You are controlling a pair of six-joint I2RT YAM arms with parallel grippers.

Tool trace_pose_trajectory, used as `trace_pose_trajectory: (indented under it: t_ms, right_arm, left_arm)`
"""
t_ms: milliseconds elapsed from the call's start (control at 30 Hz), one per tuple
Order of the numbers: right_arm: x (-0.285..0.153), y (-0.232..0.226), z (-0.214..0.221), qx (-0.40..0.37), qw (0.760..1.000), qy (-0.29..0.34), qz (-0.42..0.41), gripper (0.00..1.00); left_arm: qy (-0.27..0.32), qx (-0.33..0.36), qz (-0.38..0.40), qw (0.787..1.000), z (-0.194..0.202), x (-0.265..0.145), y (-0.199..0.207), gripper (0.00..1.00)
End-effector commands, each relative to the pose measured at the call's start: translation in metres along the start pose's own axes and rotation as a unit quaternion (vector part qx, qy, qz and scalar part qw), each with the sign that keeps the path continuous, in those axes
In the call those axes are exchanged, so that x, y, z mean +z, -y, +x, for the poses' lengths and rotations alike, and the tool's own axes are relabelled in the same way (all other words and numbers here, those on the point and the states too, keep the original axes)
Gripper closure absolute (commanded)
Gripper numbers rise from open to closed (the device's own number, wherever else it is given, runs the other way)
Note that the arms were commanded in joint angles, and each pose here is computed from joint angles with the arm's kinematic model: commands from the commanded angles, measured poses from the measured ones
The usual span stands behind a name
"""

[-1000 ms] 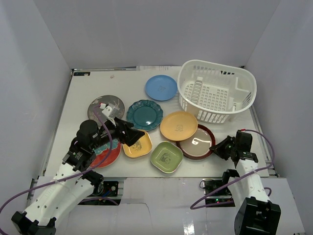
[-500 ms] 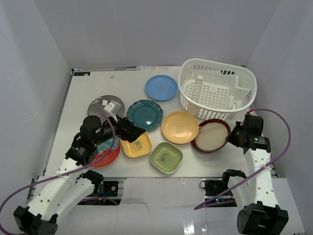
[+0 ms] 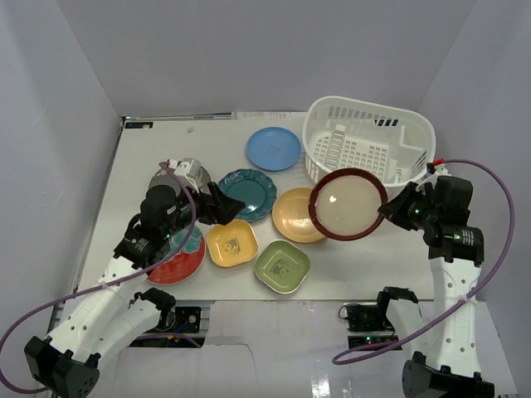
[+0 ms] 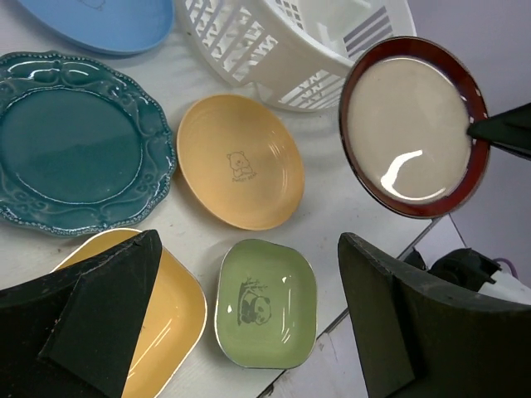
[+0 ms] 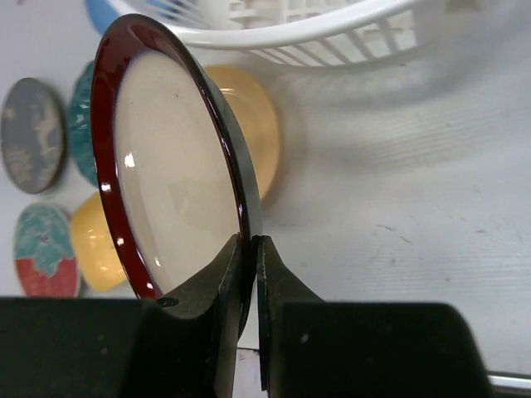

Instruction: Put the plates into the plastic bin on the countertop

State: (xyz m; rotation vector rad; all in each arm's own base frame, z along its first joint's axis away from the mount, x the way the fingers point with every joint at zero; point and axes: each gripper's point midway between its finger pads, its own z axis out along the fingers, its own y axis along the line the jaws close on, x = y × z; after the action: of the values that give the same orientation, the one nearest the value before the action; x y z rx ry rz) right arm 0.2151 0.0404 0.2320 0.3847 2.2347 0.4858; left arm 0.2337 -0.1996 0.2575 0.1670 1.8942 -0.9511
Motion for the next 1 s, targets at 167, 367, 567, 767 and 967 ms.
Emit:
trace_pose_trajectory:
  t_ms: [167,367,567,767,967]
  right_arm:
    - [-0.044,-0.11,-0.073,0.013,0.967,0.096,-0.235,0.92]
    - [-0.016,-0.114,-0.16,0.011,0.957,0.193,-0.215,0.92]
    - [0.063,-0.069,-0.208,0.017,0.97,0.215,-0.108,0.92]
    - [0.125,-0.023,-0.217,0.01,0.976,0.214,-0.029,0.92]
    - [0.158,0.009,-0.197,0.023,0.979,0.202,0.014,0.92]
  left_arm:
    - [0.031,-0.036,-0.063,0.997,-0.031,0.019,-0.014,0.02]
    - [0.049,-0.043,-0.125,0.99,-0.048,0.038,-0.037,0.02]
    - [0.039,-0.098,-0.176,0.979,-0.056,0.057,-0.089,0.06]
    - [0.068,-0.18,-0.276,0.942,-0.074,0.037,-0.188,0.12]
    - [0.114,-0.215,-0.385,0.89,-0.074,-0.007,-0.266,0.13]
